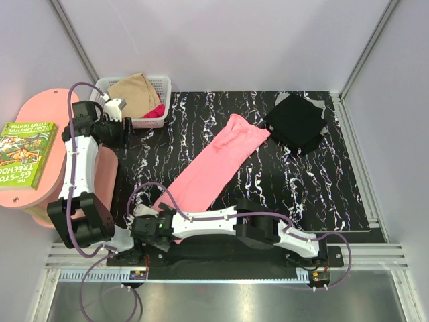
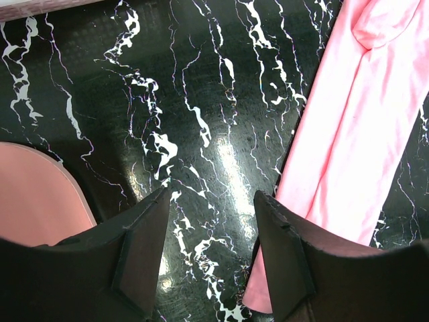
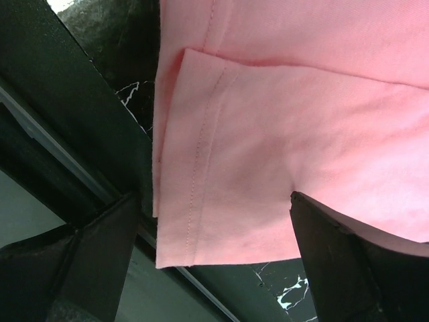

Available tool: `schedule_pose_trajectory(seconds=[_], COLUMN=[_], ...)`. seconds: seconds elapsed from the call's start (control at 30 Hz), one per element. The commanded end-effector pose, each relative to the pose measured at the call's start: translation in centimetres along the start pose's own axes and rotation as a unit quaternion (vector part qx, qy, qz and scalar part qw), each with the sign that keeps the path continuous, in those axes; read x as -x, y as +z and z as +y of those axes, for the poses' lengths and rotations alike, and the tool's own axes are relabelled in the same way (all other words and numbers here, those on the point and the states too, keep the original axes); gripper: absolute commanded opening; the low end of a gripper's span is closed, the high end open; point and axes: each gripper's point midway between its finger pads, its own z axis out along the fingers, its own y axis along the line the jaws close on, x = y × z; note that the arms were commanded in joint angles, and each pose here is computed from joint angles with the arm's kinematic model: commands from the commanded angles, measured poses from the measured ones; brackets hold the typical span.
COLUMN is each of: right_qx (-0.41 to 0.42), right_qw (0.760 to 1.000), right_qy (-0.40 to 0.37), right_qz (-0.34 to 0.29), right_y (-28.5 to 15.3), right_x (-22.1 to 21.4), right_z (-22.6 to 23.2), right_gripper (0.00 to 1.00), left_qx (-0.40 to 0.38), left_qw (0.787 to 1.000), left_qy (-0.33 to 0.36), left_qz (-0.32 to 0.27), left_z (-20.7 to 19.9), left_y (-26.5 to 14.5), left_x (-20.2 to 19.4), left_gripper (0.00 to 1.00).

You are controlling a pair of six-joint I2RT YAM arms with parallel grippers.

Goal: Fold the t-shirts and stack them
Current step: Fold the tshirt

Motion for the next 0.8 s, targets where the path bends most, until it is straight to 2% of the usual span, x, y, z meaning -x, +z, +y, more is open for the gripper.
schedule_pose_trajectory(seconds=[0.0,0.1,0.4,0.53,0.57,0.77], right_qx=[0.047,0.033,0.030,0.024,0.023,0.001], right_qw=[0.998,0.998,0.997,0.998,0.998,0.998], right_qy=[-0.002,-0.007,-0.020,-0.011,-0.009,-0.001], right_qz=[-0.048,-0.055,-0.064,-0.054,-0.053,-0.055], right_y=[-3.0,-1.8,-0.6,-0.2,-0.5,-1.6], right_x=[2.9,2.9,3.4,2.4,2.3,1.6], right_z=[2.4,2.4,3.7,3.6,3.4,1.7], right_gripper=[0.96,0.88,0.82,0.59,0.45,0.23], left_qx=[-0.005,-0.008,0.002,0.003,0.004,0.005], left_qw=[1.000,1.000,0.999,0.999,0.999,0.999], left_qy=[0.019,0.018,0.030,0.031,0.031,0.034], left_qz=[-0.021,-0.021,-0.011,-0.009,-0.007,-0.006], left_z=[-0.2,-0.3,0.2,0.2,0.3,0.2], left_y=[-0.5,-0.5,-0.3,-0.3,-0.3,-0.3], left_x=[0.9,0.8,0.1,-0.2,-0.3,-0.4], left_gripper=[0.58,0.58,0.57,0.57,0.57,0.57])
